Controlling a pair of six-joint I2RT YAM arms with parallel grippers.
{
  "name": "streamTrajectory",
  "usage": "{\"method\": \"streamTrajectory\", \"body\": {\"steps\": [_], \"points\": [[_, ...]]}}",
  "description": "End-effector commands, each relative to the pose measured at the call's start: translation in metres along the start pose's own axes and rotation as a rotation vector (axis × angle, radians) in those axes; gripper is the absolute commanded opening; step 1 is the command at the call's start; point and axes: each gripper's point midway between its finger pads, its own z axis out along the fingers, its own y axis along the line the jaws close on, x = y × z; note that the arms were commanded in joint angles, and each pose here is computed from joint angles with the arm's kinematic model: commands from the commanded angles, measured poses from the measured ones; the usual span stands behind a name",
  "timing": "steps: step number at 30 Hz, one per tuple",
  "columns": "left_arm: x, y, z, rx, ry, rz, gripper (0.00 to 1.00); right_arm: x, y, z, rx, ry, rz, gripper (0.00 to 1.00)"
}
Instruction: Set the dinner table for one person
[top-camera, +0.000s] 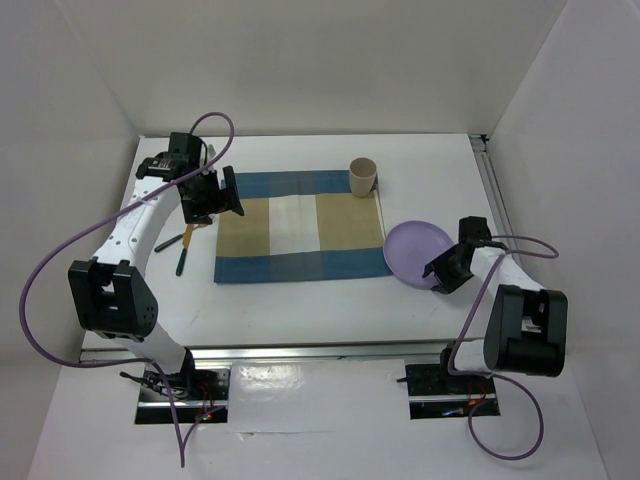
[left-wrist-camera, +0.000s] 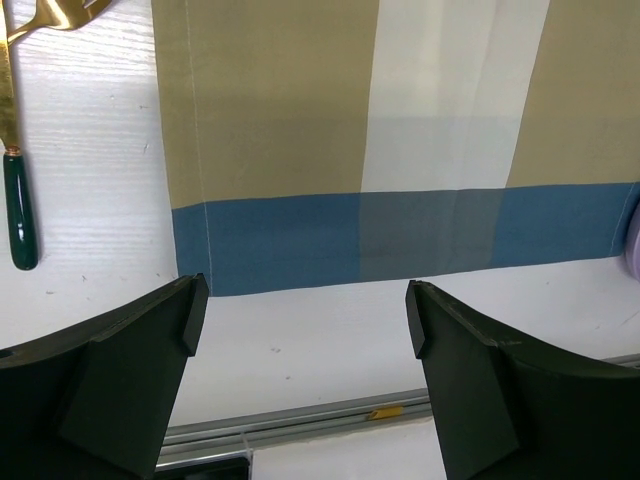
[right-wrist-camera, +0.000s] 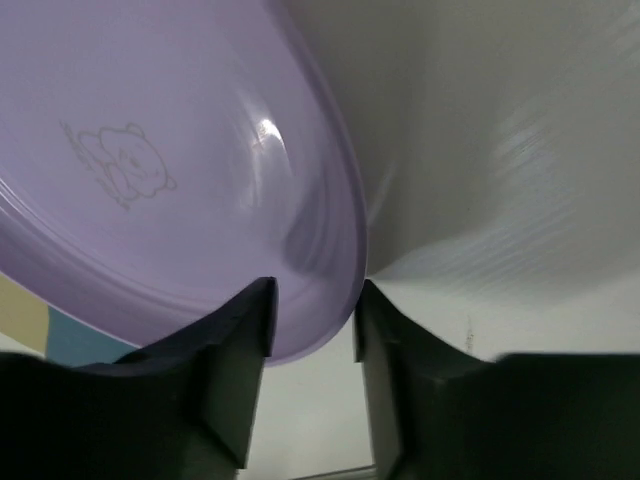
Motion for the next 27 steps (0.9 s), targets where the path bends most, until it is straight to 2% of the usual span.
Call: {"method": "streamTrajectory", "body": {"steps": [1, 3, 4, 5, 8, 13, 16, 19, 20, 21, 23, 24, 26, 27], "points": [[-0.005, -0.004, -0.014, 0.005, -0.048, -0.004, 1.0, -0.011, 0.006, 0.009, -0.034, -0.046, 0.019, 0.45], [-0.005, -0.004, -0.014, 0.005, -0.048, -0.004, 1.0, -0.01, 0.002, 0.011, -0.011, -0.045, 0.021, 0.35], [-0.005, -0.004, -0.014, 0.005, -0.048, -0.004, 1.0, -0.015, 0.002, 0.009, 0.0, -0.062, 0.03, 0.22], [-0.008, -0.005, -0.014, 0.008, -0.056, -0.003, 1.0, -0.013, -0.002, 0.006, 0.016, -0.061, 0.032, 0.16], [-0.01, -0.006, -0.014, 0.013, -0.066, -0.014, 1.0, -0.032, 0.005, -0.018, 0.009, -0.152, 0.011, 0.0], [-0.018, -0.004, -0.019, -0.008, -0.104, -0.031, 1.0, -0.067, 0.053, -0.086, -0.162, -0.353, -0.108, 0.0], [-0.022, 0.008, -0.025, -0.078, -0.153, -0.07, 1.0, -0.067, 0.097, -0.126, -0.279, -0.422, -0.228, 0.0], [-0.02, 0.032, -0.032, -0.171, -0.185, -0.179, 1.0, -0.031, 0.149, -0.136, -0.378, -0.351, -0.379, 0.0], [-0.018, 0.035, -0.04, -0.167, -0.208, -0.229, 1.0, 0.003, 0.169, -0.136, -0.419, -0.293, -0.473, 0.0], [-0.022, 0.047, -0.044, -0.176, -0.237, -0.272, 1.0, 0.02, 0.183, -0.121, -0.406, -0.246, -0.523, 0.0], [-0.016, 0.059, -0.045, -0.178, -0.249, -0.311, 1.0, 0.055, 0.216, -0.125, -0.465, -0.176, -0.612, 0.0], [-0.017, 0.068, -0.048, -0.185, -0.267, -0.332, 0.99, 0.083, 0.225, -0.103, -0.442, -0.094, -0.671, 0.0], [-0.012, 0.084, -0.052, -0.248, -0.268, -0.346, 0.97, 0.105, 0.254, -0.102, -0.504, -0.02, -0.696, 0.0], [-0.009, 0.094, -0.05, -0.278, -0.255, -0.364, 0.96, 0.116, 0.258, -0.077, -0.463, 0.03, -0.714, 0.0]]}}
